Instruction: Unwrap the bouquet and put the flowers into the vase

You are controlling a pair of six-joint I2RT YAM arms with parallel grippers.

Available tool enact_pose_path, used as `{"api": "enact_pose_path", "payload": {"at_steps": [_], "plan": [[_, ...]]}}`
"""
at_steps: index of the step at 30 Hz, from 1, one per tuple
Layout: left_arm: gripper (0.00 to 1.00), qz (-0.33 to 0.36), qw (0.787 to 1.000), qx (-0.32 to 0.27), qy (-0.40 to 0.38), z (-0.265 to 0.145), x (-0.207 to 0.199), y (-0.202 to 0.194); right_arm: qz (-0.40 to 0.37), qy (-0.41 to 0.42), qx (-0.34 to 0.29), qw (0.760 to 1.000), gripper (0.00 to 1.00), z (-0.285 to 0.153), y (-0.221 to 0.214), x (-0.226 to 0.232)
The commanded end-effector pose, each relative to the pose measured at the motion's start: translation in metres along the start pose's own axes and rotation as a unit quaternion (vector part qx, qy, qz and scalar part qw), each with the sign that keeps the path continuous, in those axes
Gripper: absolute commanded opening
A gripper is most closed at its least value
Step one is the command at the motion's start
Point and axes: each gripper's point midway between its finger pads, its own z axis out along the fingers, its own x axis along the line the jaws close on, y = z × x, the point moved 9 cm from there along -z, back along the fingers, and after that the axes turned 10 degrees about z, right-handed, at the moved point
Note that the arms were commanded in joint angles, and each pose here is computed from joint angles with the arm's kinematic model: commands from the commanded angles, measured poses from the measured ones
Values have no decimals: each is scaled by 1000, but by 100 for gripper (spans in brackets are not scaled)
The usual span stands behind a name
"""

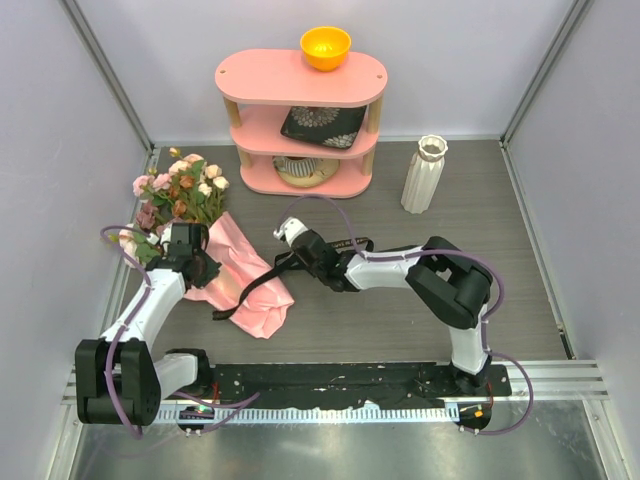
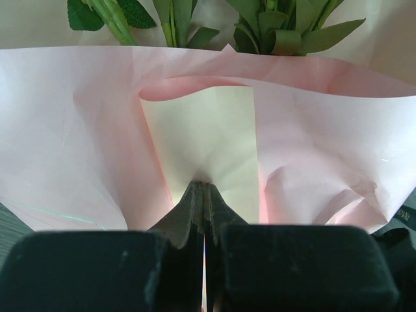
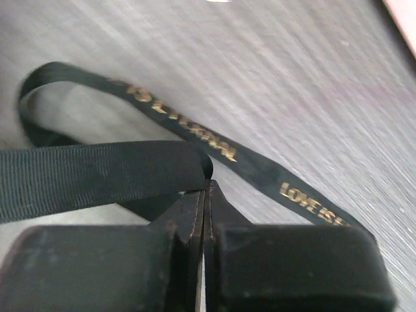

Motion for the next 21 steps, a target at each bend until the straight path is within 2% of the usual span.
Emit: {"api": "enact_pose_path", "payload": {"at_steps": [1,3,4,5,8,9,10,11,12,15,16,17,19,21], "plan": [[0,0,1000,-12,-17,0,-3,4,113,-117,-84,983,1,-11,26,-35],[0,1,1000,-8,-19,0,-3,3,210,-184,-109,954,1,-22,30,-58],[0,1,1000,-9,-19,0,-3,3,245,-220,-95,939,1,-23,18,-81],[0,1,1000,-10,-19,0,-3,3,309,-236,-103,916,1,-26,15,-91],[0,-2,1000,-16,-23,-2,-3,4,413,-308,-85,853,1,-47,-14,-151],[0,-2,1000,-16,-26,-3,-3,4,465,-323,-95,819,1,-52,-20,-163],[0,-2,999,-17,-29,-3,-4,4,479,-351,-77,801,1,-70,-37,-174],[0,-2,999,-15,-32,-3,-4,4,510,-376,-77,770,1,-78,-49,-199],[0,-2,999,-13,-33,-3,-5,4,521,-372,-75,765,1,-84,-54,-206],[0,-2,999,-10,-36,-2,-6,3,515,-257,-57,816,1,-80,-47,-205],[0,-3,999,-10,-37,-2,-6,3,478,-215,-47,850,1,-77,-33,-205],[0,-4,999,-10,-36,-2,-5,3,468,-111,-14,877,2,-66,-29,-189],[0,-4,999,-14,-35,-3,-5,4,429,-26,-7,903,5,-58,-10,-173],[0,-5,999,-16,-35,-3,-5,4,376,9,2,927,7,-48,1,-138]]}}
